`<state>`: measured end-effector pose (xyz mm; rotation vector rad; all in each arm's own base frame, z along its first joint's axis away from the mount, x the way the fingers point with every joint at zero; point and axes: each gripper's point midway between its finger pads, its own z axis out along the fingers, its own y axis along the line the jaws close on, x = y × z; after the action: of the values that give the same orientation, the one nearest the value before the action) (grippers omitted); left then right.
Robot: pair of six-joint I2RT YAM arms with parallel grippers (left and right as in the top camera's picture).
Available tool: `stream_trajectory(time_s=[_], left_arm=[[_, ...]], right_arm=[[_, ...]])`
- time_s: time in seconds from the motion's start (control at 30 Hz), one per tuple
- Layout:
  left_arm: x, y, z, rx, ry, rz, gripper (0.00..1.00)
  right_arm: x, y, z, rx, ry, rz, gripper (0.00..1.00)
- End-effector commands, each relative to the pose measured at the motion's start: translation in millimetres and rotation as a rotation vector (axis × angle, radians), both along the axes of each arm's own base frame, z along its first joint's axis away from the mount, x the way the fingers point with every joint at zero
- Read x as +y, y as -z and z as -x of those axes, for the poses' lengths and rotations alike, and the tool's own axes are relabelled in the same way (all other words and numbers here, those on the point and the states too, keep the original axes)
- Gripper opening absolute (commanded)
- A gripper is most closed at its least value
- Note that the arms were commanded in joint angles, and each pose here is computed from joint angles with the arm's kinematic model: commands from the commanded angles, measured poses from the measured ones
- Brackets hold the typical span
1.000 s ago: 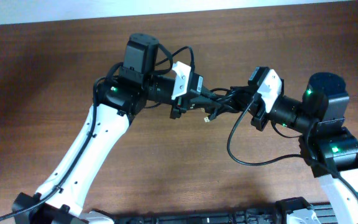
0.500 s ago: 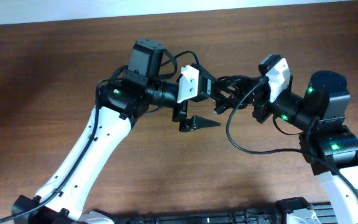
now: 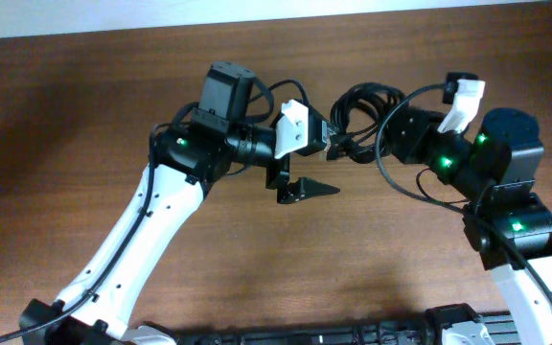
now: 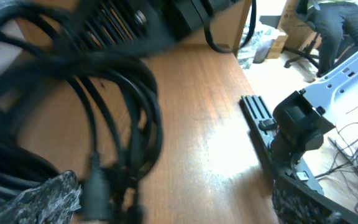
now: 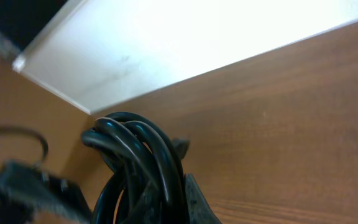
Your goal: Untangle cables
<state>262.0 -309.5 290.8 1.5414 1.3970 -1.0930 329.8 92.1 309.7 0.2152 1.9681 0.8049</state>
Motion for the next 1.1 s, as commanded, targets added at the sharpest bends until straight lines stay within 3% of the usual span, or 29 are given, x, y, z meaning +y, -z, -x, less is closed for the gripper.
stream_trajectory(time_s=[0.0, 0.23, 0.43, 1.07], left_arm=[[-3.8, 1.4, 9.2, 0.024, 0.019, -0.001, 0.99], [-26.3, 1.8, 31.2, -0.010, 0.083, -0.008, 0.99], [-34.3, 19.0, 22.3, -0.077, -0.002, -0.112, 0.99], [-34.7, 19.9, 22.0, -0.080, -0.006, -0.117, 0.99]], right_arm=[[-8.5, -21.6, -2.1, 0.014, 0.098, -0.136, 0.04], [-8.5, -21.5, -2.1, 0.014, 0.097, -0.135, 0.04], [-8.6, -21.5, -2.1, 0.014, 0.098, -0.135, 0.04], [-7.5, -14.5, -6.4, 0.061, 0.112, -0.182, 0.04]])
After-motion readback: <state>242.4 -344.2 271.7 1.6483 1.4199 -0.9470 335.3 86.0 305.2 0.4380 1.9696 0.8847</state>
